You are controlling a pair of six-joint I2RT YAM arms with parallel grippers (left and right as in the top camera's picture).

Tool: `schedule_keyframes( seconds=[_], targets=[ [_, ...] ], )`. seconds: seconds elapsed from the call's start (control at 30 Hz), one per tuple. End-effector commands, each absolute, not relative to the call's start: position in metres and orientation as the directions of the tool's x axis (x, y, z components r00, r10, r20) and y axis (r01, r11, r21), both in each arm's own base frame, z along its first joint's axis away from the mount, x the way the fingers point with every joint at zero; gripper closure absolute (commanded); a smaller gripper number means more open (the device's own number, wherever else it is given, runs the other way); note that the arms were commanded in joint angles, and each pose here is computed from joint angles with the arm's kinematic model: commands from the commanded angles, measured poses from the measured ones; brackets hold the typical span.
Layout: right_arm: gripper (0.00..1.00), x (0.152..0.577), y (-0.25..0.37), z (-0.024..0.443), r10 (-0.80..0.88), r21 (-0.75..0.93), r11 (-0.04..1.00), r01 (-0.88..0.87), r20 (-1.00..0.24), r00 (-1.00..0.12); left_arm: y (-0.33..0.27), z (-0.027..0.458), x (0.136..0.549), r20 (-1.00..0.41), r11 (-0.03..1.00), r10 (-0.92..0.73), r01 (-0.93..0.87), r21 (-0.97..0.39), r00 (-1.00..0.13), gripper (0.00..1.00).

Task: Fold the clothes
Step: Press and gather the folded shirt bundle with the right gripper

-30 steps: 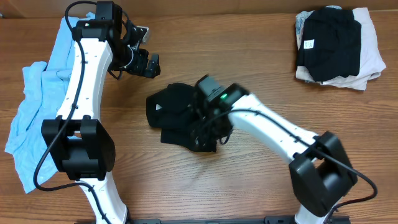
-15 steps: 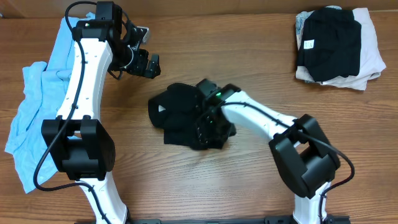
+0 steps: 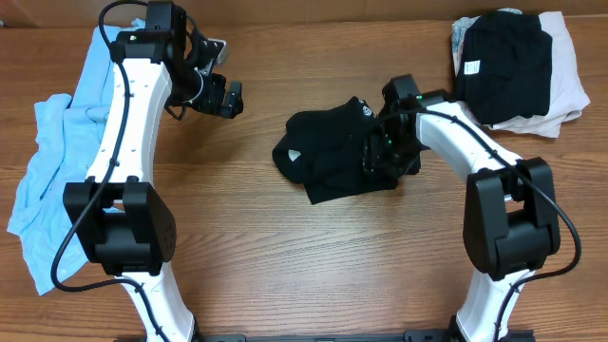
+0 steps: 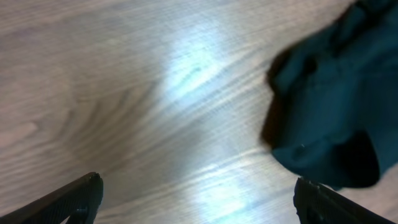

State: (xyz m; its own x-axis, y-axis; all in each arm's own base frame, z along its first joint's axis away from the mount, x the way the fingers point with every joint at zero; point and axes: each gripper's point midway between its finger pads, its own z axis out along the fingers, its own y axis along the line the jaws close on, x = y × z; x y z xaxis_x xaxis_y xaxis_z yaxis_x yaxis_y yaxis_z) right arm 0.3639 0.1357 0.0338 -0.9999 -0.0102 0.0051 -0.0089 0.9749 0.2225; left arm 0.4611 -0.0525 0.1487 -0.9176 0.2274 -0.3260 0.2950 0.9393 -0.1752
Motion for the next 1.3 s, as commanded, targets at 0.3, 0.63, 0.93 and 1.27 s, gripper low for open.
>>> schedule_keyframes(
  seconds=[0.3, 0.63, 0.93, 1.27],
  targets=[
    [0.0, 0.355, 0.289, 0.14, -0.448, 0.172, 0.82, -0.545, -0.4, -0.8, -0.014, 0.152, 0.504, -0.445, 0.977, 0.166, 0.208, -0.047, -0.88, 0.0],
    [0.0, 0.366, 0.292, 0.052, -0.578, -0.076, 0.809, -0.582, -0.284, -0.765, 0.007, 0.107, 0.508, -0.368, 0.987, 0.097, 0.137, -0.082, -0.925, 0.0],
    [0.0, 0.381, 0.269, 0.02, -0.544, -0.109, 0.838, -0.534, -0.232, -0.806, 0.006, 0.086, 0.506, -0.326, 0.987, 0.089, 0.127, -0.098, -0.941, 0.0],
    [0.26, 0.376, 0.238, -0.018, -0.479, -0.001, 0.877, -0.481, -0.094, -0.873, 0.006, 0.086, 0.507, -0.329, 0.987, 0.089, 0.128, -0.101, -0.94, 0.0]
  ],
)
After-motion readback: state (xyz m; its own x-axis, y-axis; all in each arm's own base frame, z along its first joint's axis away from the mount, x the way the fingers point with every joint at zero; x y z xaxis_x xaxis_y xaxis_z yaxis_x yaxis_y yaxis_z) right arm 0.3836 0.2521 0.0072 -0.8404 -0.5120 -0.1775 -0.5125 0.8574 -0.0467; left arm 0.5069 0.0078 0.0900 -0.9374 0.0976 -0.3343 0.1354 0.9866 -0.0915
